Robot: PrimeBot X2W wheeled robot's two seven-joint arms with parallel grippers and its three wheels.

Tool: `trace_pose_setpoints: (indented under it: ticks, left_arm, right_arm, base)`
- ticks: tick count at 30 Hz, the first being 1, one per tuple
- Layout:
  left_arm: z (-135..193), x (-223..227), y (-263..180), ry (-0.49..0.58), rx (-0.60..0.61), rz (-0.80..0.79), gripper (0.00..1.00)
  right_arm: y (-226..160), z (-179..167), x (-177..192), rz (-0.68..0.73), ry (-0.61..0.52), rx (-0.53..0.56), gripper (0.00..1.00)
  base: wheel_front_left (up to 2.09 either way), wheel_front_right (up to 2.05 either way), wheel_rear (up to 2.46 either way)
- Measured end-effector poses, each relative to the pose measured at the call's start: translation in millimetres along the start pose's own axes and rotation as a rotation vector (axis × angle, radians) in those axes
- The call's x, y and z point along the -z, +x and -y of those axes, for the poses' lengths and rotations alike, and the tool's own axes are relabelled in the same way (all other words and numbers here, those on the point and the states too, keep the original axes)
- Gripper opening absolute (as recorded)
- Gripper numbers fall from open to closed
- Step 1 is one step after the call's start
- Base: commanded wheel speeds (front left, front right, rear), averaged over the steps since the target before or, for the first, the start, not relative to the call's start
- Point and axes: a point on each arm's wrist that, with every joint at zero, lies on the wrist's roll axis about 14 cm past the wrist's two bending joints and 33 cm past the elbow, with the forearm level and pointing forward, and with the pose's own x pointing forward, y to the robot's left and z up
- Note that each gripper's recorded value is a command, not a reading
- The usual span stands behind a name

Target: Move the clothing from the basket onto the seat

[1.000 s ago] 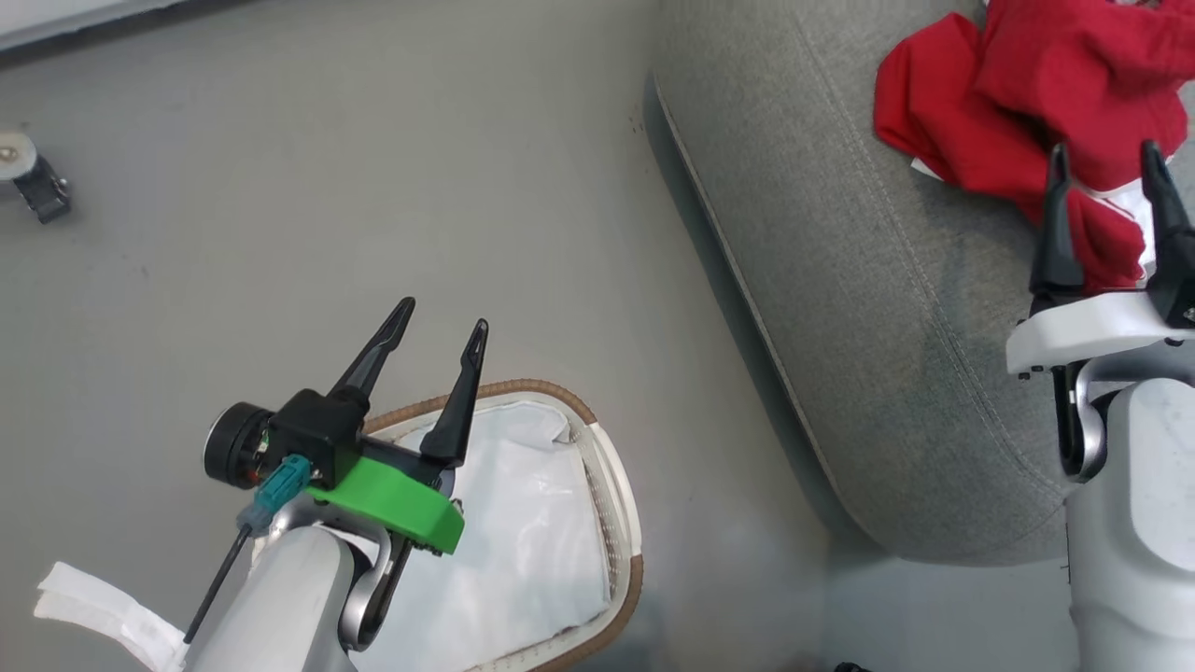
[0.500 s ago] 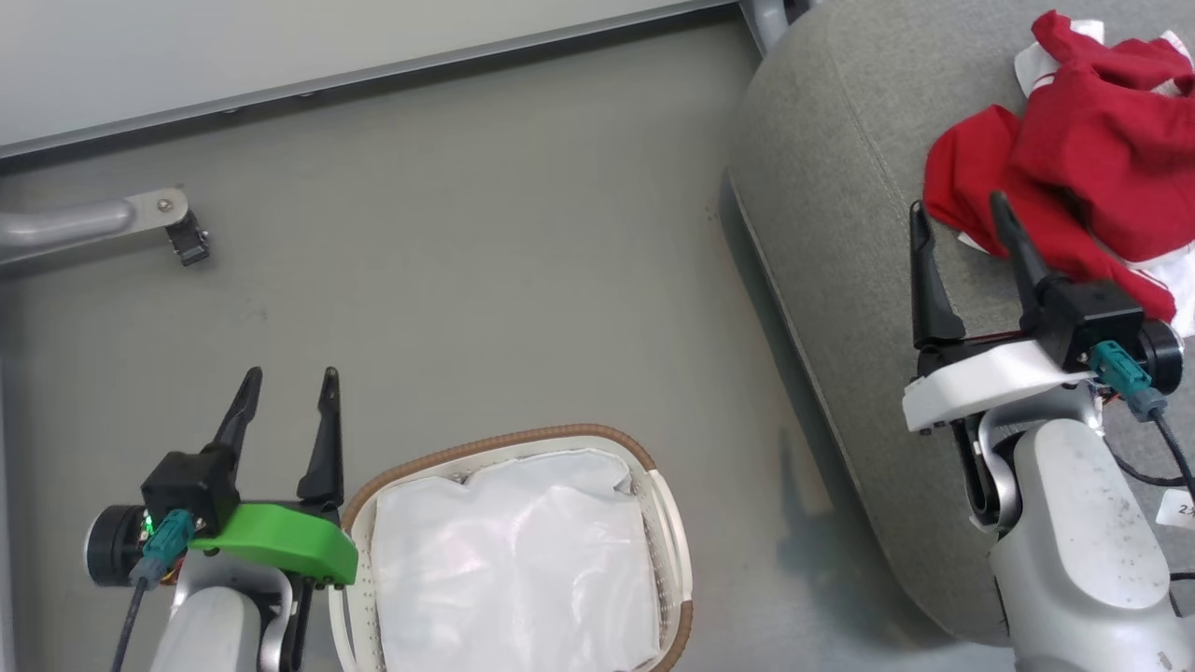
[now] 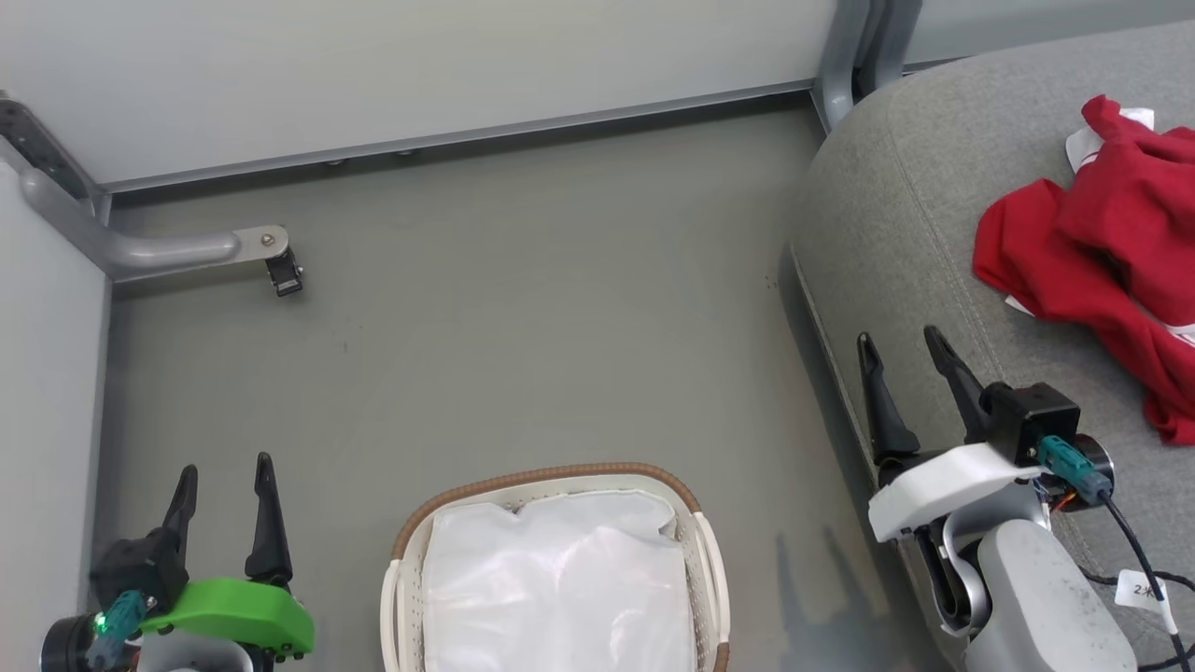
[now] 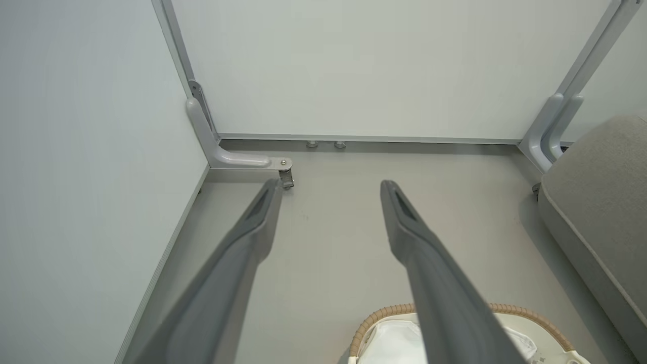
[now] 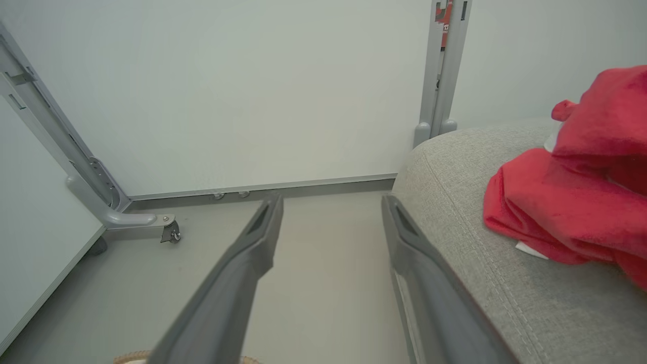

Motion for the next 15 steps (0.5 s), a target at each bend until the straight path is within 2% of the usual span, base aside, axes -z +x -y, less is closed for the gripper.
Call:
trace_pose_setpoints:
  ticks: [12, 13, 15]
  left_arm:
    - [-10.5, -3.7, -30.2, -0.062, -0.056, 0.027, 1.00]
    - [-10.3, -5.5, -30.4, -0.067, -0.056, 0.033, 0.00]
    - [-9.7, -0.2, -31.5, -0.072, -0.059, 0.018, 0.00]
  right_arm:
    - [-25.4, -8.2, 9.4, -0.033, 0.038, -0.007, 1.00]
    - [-26.4, -9.3, 9.8, -0.034, 0.039, -0.009, 0.00]
    - [-28.8, -9.4, 15.4, -0.051, 0.044, -0.005, 0.00]
  base:
    - [0.00, 0.00, 0.00]
    - [0.00, 0.00, 0.00]
    - [0.00, 0.00, 0.00]
